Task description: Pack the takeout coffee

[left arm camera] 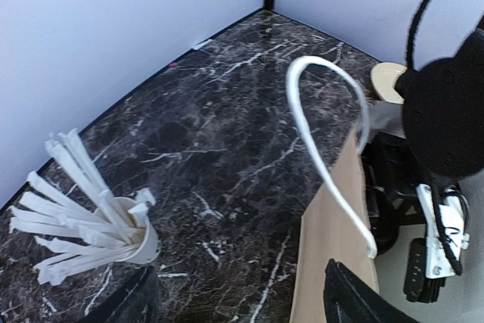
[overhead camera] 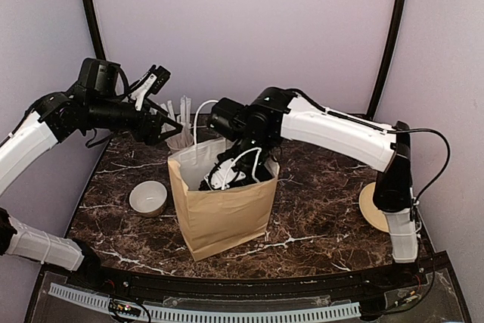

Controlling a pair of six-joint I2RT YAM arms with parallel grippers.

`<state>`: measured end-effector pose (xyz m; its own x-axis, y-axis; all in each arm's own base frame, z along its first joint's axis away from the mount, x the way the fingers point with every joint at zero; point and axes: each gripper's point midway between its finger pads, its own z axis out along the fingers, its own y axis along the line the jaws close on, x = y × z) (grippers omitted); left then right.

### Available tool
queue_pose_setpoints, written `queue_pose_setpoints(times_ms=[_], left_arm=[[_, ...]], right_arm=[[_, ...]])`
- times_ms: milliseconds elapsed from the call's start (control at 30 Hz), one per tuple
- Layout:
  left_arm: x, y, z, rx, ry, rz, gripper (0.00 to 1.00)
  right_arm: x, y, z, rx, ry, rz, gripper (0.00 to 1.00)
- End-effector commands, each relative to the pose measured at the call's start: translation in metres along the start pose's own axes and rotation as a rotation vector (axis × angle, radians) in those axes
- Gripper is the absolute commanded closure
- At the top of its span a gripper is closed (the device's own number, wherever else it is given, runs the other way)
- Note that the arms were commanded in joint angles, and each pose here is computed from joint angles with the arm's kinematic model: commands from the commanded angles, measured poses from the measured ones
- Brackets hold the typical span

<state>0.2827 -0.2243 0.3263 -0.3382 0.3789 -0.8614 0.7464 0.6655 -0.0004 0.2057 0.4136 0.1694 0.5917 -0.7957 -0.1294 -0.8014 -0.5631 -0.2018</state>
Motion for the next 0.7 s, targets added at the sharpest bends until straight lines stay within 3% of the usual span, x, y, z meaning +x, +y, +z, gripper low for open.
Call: queue_pose_setpoints(times_ms=[0, 233, 500, 667], left_arm=[[-0.005, -0.041, -0.013, 0.237, -0.018, -0.005, 0.23], [-0.011, -0.054, 0.004, 0.342, -0.037, -0.059, 0.23], [-0.001, -0.076, 0.027, 0.441, 0.061, -0.094, 0.24], [-0.001, -0.061, 0.038, 0.331, 0.070, -0.119, 0.26]], right_arm=[[-0.018, -0.003, -0.034, 0.064, -0.109, 0.052, 0.02], [-0.014, 0.003, -0.042, 0.087, -0.114, 0.093, 0.01], [-0.015, -0.003, -0.052, 0.131, -0.133, 0.152, 0.01], [-0.012, -0.001, -0.058, 0.153, -0.137, 0.167, 0.01]])
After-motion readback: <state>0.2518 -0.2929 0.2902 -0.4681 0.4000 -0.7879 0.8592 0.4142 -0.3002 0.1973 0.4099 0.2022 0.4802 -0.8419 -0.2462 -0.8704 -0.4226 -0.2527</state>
